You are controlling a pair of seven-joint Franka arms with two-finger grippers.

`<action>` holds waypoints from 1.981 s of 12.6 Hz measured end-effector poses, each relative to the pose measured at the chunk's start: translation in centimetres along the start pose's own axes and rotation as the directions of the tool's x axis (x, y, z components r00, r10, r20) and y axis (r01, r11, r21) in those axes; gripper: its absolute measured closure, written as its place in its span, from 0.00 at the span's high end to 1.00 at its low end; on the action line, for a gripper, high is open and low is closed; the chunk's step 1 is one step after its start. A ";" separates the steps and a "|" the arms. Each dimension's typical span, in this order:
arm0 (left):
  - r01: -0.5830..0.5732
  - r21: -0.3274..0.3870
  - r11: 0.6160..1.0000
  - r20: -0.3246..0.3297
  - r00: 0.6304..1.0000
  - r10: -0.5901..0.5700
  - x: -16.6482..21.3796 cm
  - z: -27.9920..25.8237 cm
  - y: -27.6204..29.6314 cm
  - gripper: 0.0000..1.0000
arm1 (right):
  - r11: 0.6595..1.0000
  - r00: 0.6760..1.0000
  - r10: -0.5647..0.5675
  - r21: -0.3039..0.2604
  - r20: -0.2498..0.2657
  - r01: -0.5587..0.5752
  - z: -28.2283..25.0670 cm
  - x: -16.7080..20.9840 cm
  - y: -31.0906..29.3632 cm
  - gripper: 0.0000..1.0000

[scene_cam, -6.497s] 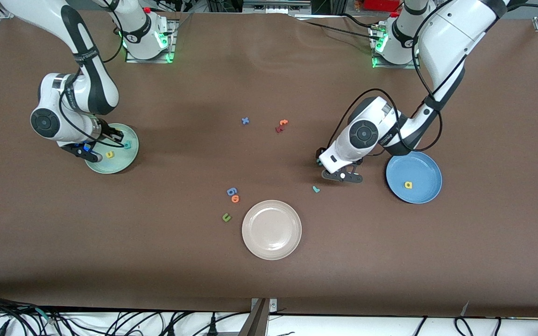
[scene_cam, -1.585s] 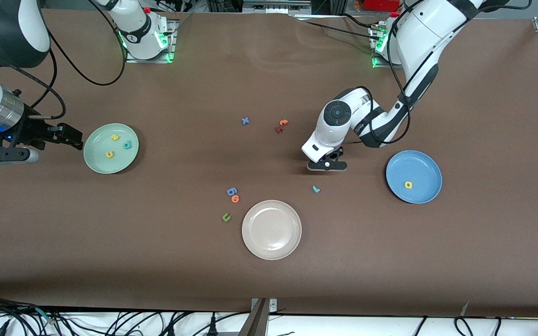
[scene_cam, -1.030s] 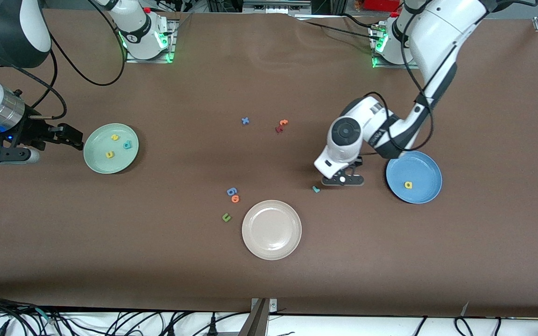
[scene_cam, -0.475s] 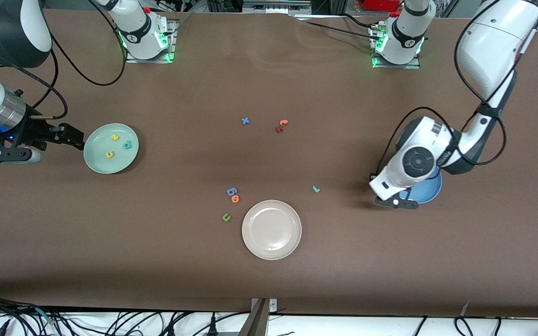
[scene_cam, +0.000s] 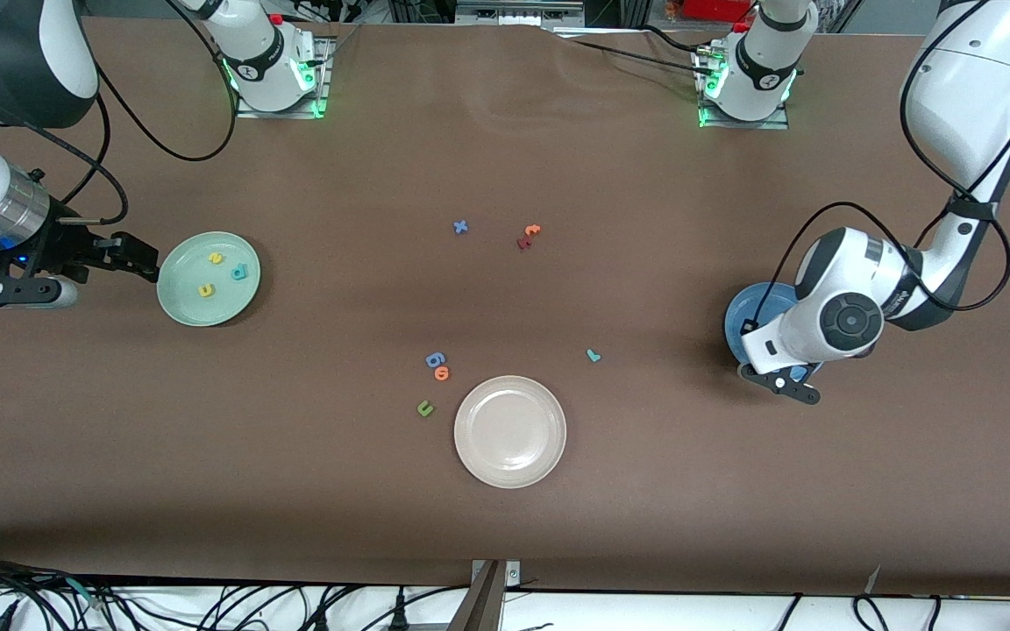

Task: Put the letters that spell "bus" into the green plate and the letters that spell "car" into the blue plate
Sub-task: 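Carry the cyan c over the blue plate and open the left gripper, then move the left gripper back to the cyan 1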

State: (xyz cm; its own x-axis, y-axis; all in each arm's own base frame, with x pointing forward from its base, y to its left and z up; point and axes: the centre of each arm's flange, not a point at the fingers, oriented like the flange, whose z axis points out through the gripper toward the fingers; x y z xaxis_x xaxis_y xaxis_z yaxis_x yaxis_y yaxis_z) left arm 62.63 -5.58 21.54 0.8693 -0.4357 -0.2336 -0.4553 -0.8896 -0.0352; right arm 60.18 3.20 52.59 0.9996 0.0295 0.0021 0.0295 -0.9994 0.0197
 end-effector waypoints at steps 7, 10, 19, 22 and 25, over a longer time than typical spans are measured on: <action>0.211 -0.142 0.967 -0.014 0.977 -0.215 2.8 -1.8 8.3 1.00 | 1.000 1.000 0.000 0.000 0.001 0.000 0.1 0.0 0.0 1.00; 0.352 -0.149 0.924 -0.012 0.934 -0.358 5.4 -3.2 15.7 1.00 | 1.000 1.000 0.000 0.001 0.001 0.000 0.1 0.0 0.0 1.00; 0.623 -0.262 0.737 -0.014 0.761 -0.648 10.0 -1.0 26.4 1.00 | 1.000 1.000 0.000 0.002 0.001 0.000 0.2 0.1 0.0 1.00; 0.653 -0.257 0.713 -0.031 0.731 -0.681 11.3 -1.0 27.1 1.00 | 1.000 1.000 0.000 0.002 0.001 0.000 0.2 0.1 0.0 1.00; 0.658 -0.218 0.720 -0.055 0.729 -0.683 11.6 0.2 27.3 1.00 | 1.000 1.000 0.001 0.007 0.001 -0.001 0.2 0.1 -0.1 1.00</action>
State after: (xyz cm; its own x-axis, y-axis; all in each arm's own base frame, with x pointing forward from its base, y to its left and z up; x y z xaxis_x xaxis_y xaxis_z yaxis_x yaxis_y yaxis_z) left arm 60.27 -34.87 17.70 0.9549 0.2823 -0.0923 0.2862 -0.9576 0.0323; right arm 60.26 3.29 52.42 0.9996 0.0286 0.0006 0.0285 -0.9995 0.0126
